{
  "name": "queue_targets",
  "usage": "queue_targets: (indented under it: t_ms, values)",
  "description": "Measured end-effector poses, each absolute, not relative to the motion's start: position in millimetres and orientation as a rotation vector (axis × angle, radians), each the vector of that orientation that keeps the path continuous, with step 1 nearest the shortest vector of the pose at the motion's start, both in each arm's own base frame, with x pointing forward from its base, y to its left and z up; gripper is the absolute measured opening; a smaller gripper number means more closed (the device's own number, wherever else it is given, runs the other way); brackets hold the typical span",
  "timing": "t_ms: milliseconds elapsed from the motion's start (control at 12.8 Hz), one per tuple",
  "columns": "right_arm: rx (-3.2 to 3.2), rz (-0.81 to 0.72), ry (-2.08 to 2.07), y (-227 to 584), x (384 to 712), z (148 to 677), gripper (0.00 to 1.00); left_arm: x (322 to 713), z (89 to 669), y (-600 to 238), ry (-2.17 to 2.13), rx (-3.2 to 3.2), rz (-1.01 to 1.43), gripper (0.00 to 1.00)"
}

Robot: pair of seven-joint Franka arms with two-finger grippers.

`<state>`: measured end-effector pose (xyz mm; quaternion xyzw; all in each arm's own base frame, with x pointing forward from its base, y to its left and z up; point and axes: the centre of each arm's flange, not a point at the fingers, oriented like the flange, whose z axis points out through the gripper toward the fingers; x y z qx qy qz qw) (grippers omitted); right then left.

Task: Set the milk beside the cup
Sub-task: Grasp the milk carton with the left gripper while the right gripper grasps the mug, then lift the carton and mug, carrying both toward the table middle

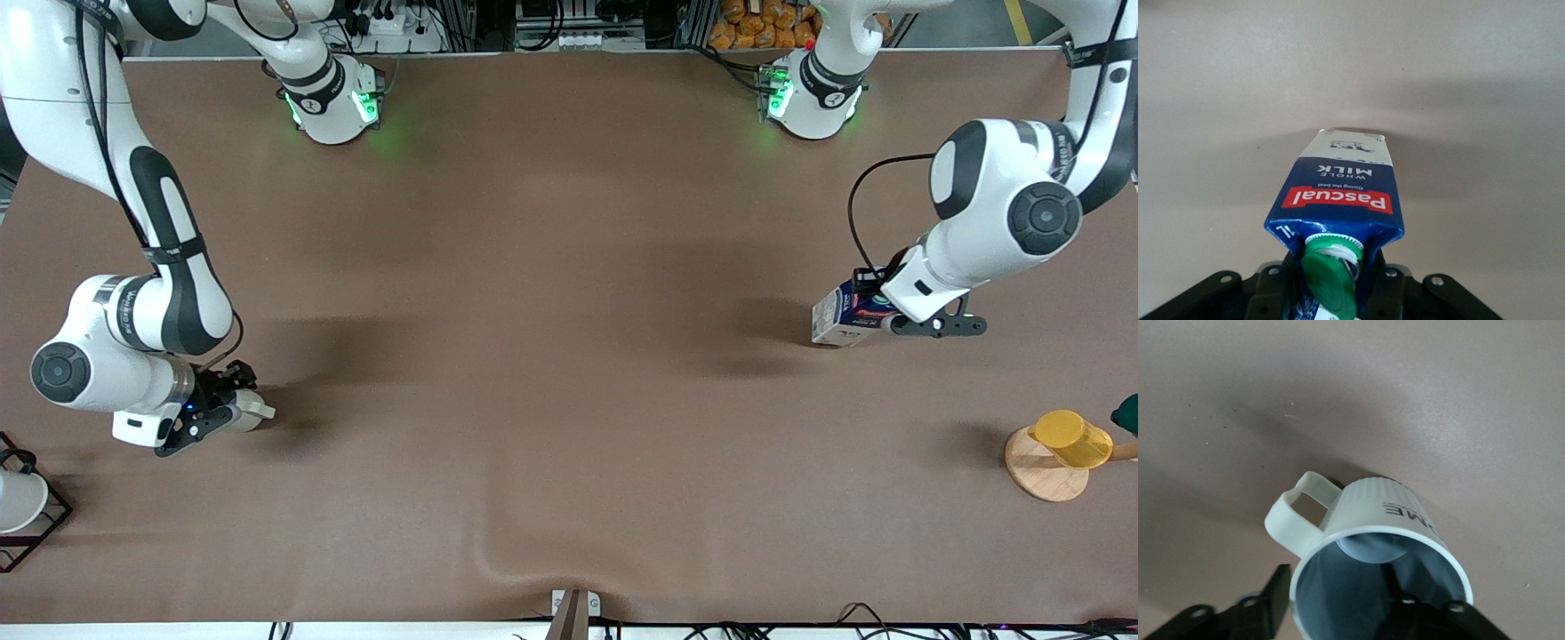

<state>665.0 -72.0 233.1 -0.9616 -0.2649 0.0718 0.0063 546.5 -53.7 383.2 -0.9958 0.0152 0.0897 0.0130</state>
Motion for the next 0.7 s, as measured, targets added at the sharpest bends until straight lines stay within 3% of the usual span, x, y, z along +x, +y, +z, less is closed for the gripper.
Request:
queue_targets:
  t_ms: [312, 702]
  values:
    - [-3.040, 0.191, -0.749, -68.0, 672.2, 242.3, 0.07, 565.0, 456.4, -80.7, 0.114, -3.105, 0.228, 0.40]
    - [-3.083, 0.045, -0.702, -38.2, 700.7, 283.7, 0.04, 566.8, 508.3, -128.4, 0.227, -3.115, 0.156, 0.40]
